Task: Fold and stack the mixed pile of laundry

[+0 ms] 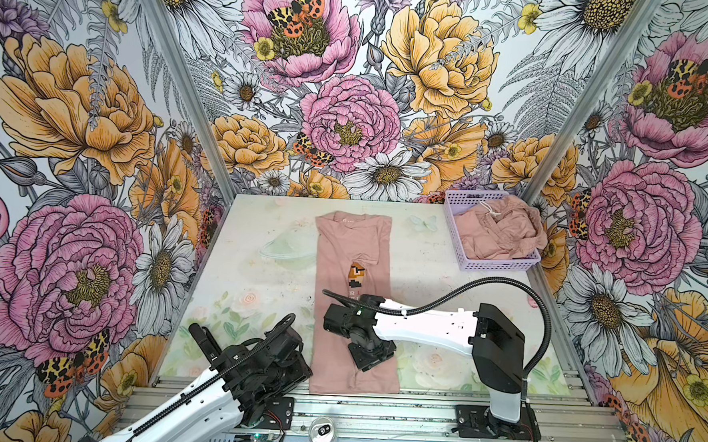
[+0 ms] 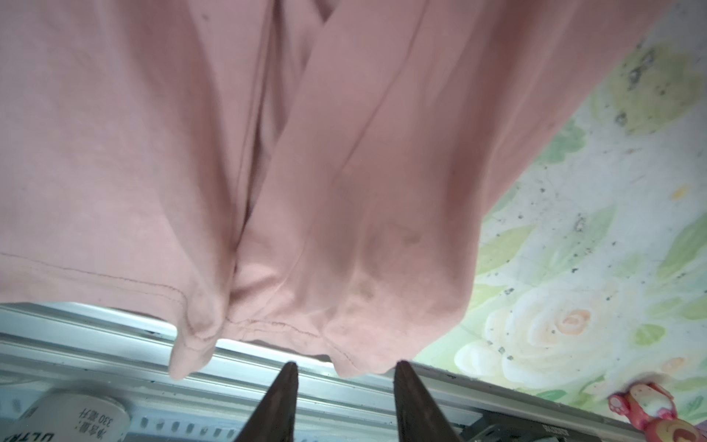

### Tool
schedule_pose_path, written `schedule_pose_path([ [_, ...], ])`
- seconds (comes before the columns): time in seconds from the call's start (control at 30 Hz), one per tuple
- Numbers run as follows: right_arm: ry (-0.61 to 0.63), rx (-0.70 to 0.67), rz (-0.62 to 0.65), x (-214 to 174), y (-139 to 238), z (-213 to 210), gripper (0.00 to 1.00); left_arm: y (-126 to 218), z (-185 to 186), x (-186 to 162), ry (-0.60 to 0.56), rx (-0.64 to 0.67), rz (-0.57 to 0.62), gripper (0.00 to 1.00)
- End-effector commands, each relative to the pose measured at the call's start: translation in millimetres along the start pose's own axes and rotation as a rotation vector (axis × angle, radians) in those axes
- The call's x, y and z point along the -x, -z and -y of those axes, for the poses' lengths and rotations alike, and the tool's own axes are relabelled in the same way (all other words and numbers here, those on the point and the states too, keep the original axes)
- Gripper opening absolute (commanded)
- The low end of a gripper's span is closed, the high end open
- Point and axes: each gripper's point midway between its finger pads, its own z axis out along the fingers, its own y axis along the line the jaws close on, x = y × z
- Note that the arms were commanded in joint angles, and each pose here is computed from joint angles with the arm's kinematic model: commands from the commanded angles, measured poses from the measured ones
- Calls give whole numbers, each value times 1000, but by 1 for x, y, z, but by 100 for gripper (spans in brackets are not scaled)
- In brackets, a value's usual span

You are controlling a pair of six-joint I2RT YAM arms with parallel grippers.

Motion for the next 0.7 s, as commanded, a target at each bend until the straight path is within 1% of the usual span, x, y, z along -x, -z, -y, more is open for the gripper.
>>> schedule_pose_path([
  [0.0,-55,32,70,-1,13,11,45,2,4,-1,-51,-6,2,55],
  [0.1,-113,134,100,-9,15,15,47,2,17,-1,-104,-54,10,55],
  [0.17,-153,228,117,-14,12,13,49,-1,24,-3,-131,-77,2,56],
  [0.23,-212,326,121,-20,6,12,50,-5,28,-5,-165,-72,-4,57],
  [0.3,-251,386,125,-25,0,11,50,-7,31,-6,-208,-59,2,57],
  [0.5,-341,495,131,-34,-20,13,50,-16,37,-9,-284,-46,4,56],
  [0.67,-375,504,131,-42,-33,20,49,-20,39,-11,-322,-36,2,53],
])
